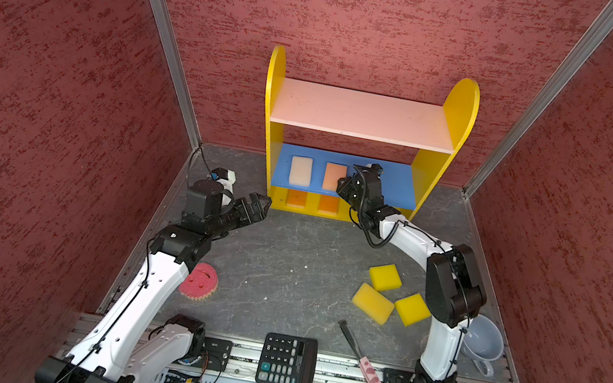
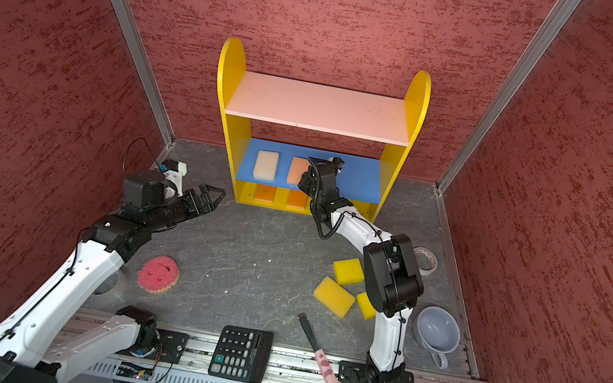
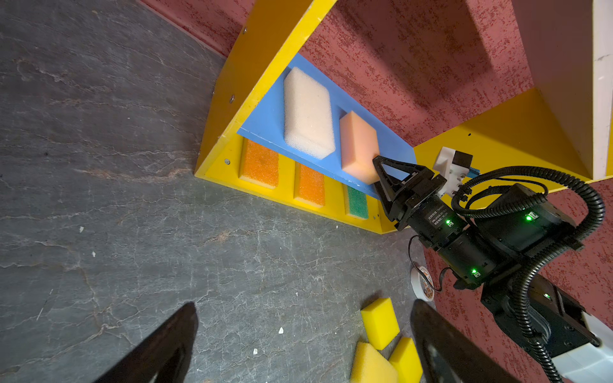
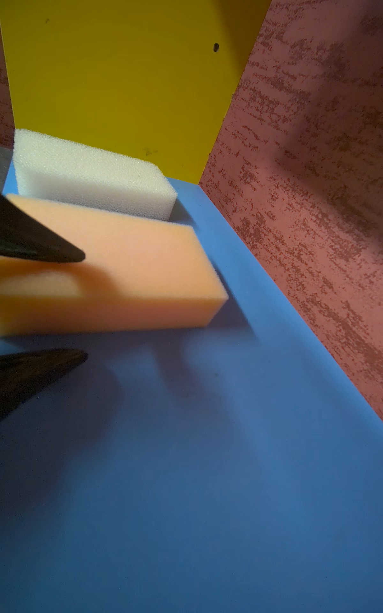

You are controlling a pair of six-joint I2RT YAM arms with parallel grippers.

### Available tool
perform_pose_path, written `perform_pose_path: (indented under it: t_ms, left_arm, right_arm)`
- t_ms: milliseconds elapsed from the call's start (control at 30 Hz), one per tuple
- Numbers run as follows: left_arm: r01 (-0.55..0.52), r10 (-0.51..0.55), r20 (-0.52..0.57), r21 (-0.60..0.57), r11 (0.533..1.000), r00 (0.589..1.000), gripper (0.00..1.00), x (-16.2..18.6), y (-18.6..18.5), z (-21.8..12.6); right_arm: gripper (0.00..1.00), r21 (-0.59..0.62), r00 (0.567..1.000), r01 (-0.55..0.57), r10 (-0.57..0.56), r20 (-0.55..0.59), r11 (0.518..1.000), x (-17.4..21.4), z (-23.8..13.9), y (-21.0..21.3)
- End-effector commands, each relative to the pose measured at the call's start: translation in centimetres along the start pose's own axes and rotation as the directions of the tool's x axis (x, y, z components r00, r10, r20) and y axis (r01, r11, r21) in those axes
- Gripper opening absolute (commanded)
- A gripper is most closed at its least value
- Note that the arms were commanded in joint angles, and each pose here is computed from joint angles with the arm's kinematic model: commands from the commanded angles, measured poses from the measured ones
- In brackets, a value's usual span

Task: Place and organize the cleaning sponges onto the shelf
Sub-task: 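Set the peach sponge upright on the blue shelf beside the white sponge, then open and withdraw the right gripper from the blue shelf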

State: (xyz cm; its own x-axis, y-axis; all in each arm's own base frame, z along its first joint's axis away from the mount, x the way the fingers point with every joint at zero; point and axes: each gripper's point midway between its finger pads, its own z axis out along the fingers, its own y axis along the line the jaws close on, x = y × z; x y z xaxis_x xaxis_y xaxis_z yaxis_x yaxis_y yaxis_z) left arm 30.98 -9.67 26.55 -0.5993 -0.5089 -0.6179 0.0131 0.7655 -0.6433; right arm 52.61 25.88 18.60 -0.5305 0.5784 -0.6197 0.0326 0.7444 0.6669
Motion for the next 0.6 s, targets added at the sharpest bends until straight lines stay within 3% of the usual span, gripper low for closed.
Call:
perform_pose_path:
  t_ms: [0, 300, 567]
  left_arm:
    - [-0.01, 0.01, 0.009, 0.011, 1.0, 1.0, 0.99, -0.2, -0.2, -0.4]
    - [-0.005, 0.005, 0.015, 0.029, 1.0, 1.0, 0.99, -0.5, -0.8, -0.8]
    - [0.02, -0.017, -0.044, 0.062, 0.998, 0.999, 0.99, 0.5, -1.3, 0.1]
  right_arm:
    - [0.46, -0.002, 0.998, 0.003, -0.003, 0.061, 1.0, -2.3, -0.8, 1.3]
    - [0.52, -0.059, 0.996, 0.033, -0.028, 0.081, 0.998, -4.0, -3.6, 3.5]
    - [0.51, -0.082, 0.994, 0.111, -0.109, 0.027, 0.99, -2.7, -8.1, 2.8]
